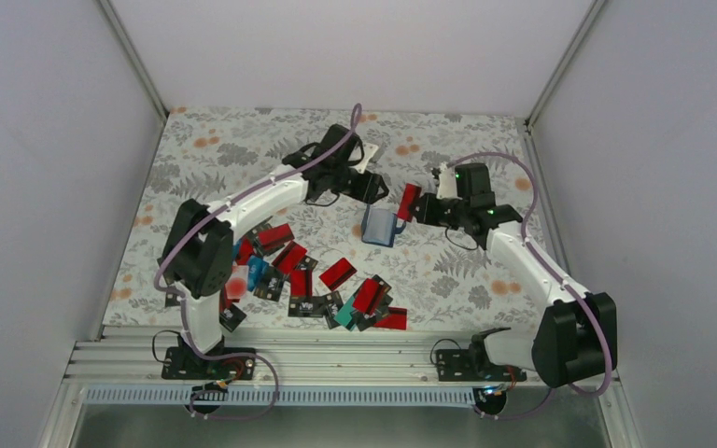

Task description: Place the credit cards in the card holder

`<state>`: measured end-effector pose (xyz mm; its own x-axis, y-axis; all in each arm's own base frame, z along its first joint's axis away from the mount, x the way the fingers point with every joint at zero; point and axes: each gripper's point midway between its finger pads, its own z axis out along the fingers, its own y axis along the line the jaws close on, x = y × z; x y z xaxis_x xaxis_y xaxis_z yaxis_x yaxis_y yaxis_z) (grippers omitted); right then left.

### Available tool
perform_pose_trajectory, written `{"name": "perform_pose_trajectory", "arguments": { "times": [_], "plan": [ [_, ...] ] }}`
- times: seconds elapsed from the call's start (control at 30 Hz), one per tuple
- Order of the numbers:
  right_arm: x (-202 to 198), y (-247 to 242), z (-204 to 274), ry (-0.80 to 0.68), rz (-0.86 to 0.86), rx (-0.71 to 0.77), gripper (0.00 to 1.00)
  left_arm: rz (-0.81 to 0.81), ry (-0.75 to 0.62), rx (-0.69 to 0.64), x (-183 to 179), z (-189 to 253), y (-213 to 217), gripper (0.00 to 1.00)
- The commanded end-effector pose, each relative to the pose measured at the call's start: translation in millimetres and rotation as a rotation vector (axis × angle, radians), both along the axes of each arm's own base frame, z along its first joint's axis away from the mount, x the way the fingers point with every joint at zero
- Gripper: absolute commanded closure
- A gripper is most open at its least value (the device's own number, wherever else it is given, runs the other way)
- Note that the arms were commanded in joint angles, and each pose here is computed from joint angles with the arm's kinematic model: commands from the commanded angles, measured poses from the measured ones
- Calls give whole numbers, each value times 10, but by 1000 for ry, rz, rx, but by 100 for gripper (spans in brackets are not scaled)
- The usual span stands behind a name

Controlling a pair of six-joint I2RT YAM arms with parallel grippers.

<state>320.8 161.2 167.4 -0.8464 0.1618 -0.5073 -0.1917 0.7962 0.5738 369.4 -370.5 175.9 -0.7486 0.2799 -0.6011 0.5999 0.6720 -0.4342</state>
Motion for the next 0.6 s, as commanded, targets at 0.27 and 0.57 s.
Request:
{"name": "perform_pose_trajectory", "arguments": {
  "times": [0.27, 0.57],
  "plan": [
    [-41, -209, -432, 139, -92, -127, 96, 33, 39, 174, -38, -564, 36, 52],
    [-48, -16, -517, 166, -37, -105, 96, 100, 50, 257, 28, -870, 332, 55]
  ]
}}
